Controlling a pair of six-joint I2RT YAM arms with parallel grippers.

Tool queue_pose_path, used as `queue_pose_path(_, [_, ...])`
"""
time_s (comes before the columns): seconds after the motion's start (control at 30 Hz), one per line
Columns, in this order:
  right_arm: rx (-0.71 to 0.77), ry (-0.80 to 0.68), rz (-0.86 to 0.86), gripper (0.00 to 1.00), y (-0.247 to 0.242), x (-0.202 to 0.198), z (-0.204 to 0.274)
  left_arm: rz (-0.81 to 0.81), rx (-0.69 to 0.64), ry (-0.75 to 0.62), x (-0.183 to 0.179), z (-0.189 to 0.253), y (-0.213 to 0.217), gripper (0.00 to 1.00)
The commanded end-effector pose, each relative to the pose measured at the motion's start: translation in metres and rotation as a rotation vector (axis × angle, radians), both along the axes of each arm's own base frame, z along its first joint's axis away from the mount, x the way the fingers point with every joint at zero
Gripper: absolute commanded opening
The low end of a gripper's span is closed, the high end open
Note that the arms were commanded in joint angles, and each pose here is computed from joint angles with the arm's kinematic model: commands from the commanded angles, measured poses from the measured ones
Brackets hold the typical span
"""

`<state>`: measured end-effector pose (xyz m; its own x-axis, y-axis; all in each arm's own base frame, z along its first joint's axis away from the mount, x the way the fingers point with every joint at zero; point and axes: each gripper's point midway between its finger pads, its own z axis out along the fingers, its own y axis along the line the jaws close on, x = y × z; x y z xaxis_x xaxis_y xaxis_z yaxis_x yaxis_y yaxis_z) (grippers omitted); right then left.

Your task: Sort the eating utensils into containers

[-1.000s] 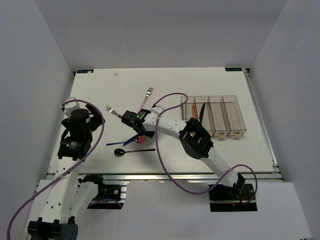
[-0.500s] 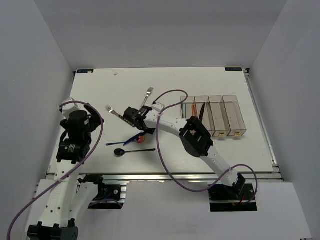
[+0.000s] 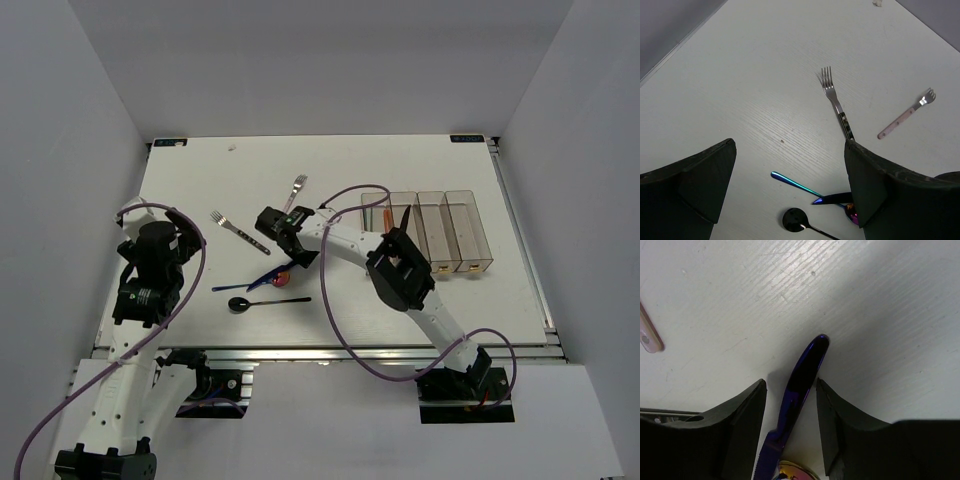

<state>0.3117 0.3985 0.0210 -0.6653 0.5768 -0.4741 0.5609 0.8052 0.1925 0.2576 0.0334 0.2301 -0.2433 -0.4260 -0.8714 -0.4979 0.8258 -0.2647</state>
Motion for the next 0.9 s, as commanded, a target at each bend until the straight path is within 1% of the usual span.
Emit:
queue_pose_path(0.0, [-0.077, 0.264, -0.088, 0.51, -0.020, -0.055, -0.069, 0.043, 0.006, -0.002, -0.005, 0.001, 0.007, 0.98])
queue_pose_path(0.03, [-0.059, 0.257, -0.112, 0.50, -0.014, -0.052, -0.062, 0.049, 0.009, -0.001, -0.005, 0.001, 0.008, 0.98])
queue_pose_path(0.17, [-0.060, 0.265, -0.126, 0.50, -0.013, -0.054, -0.050, 0.054, 0.011, 0.013, -0.004, -0.002, 0.009, 0.98])
queue_pose_path(0.3, [-0.046, 0.224, -0.119, 0.50, -0.017, -0.054, -0.037, 0.058, 0.010, 0.014, -0.004, -0.003, 0.009, 0.98])
queue_pose_path(0.43, [-0.023, 0.223, -0.128, 0.51, -0.021, -0.057, -0.042, 0.061, 0.011, 0.008, -0.006, -0.002, 0.010, 0.98])
queue_pose_path(0.5, [-0.047, 0.243, -0.144, 0.52, -0.023, -0.055, -0.048, 0.070, 0.013, 0.008, -0.007, -0.002, 0.012, 0.98])
queue_pose_path(0.53, [-0.102, 0.276, -0.154, 0.51, -0.032, -0.058, -0.060, 0.070, 0.013, 0.008, -0.007, -0.001, 0.012, 0.98])
queue_pose_path(0.57, [-0.071, 0.278, -0.146, 0.52, -0.020, -0.051, -0.055, 0.073, 0.013, 0.004, -0.007, 0.000, 0.012, 0.98])
queue_pose_path(0.63, [-0.101, 0.311, -0.151, 0.51, -0.024, -0.048, -0.064, 0.075, 0.014, 0.007, -0.007, -0.001, 0.012, 0.98])
queue_pose_path(0.77, [-0.079, 0.322, -0.167, 0.50, -0.026, -0.042, -0.067, 0.072, 0.013, 0.005, -0.007, -0.001, 0.012, 0.98])
queue_pose_path(0.87, [-0.095, 0.382, -0.196, 0.49, -0.037, -0.054, -0.080, 0.070, 0.015, 0.007, -0.007, -0.002, 0.011, 0.98])
